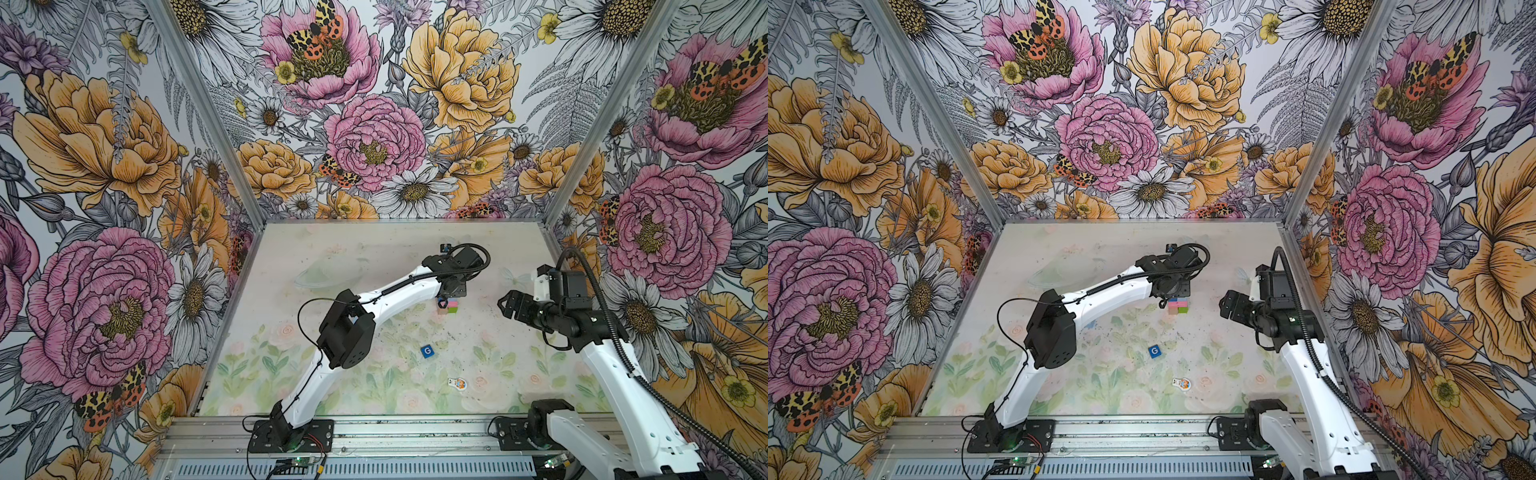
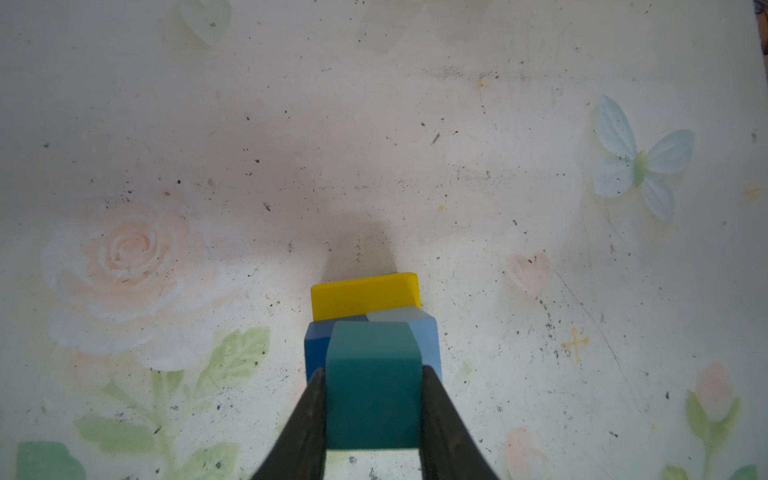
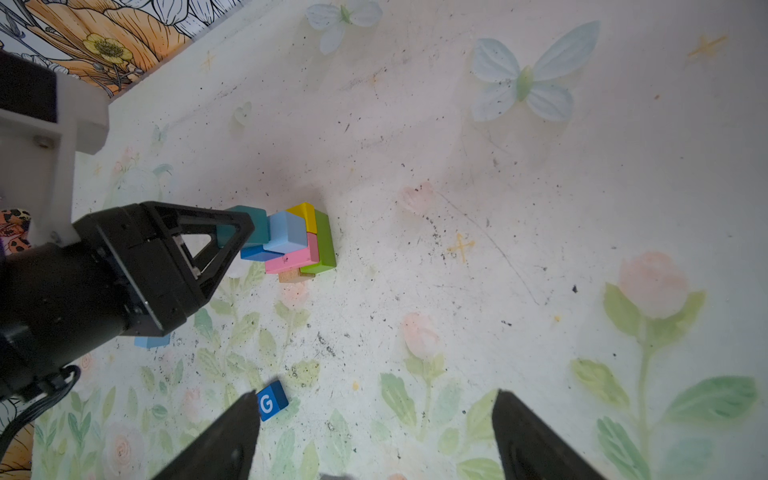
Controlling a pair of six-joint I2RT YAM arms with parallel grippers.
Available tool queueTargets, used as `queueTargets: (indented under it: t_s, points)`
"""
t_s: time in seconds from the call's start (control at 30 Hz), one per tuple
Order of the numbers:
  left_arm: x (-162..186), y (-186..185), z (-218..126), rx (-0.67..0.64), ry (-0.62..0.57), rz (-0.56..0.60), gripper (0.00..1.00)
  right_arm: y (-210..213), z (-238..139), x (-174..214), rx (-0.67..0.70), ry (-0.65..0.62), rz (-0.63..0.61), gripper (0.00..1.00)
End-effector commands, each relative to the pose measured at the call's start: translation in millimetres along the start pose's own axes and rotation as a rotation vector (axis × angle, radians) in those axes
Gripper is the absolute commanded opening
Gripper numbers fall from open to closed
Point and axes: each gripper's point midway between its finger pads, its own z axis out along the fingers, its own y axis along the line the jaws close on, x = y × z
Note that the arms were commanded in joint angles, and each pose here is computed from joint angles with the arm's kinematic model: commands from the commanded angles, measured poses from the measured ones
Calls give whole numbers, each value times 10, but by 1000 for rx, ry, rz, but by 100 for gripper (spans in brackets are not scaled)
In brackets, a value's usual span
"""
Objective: Build the wood block tower
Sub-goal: 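Open the left gripper to release the teal cube on the stack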
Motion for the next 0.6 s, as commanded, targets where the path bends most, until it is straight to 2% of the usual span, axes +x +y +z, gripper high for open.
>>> queueTargets:
  t_s: [0.0,0.07,0.3,0.57]
  points:
    - [-89,-68,-77,10,-39,-14,31,18,-30,13,-15,-6,-13,90]
    - [-94,-72,-87,12,-40,-12,38,19,-32,13,-16,-7,-13,90]
    - [-107,-91,-111,18,-45,-5,47,18,-26,18,-16,-4,-12,90]
    - [-239,-131,-341,33,-98,3,52,14,-28,14,-13,-7,-13,90]
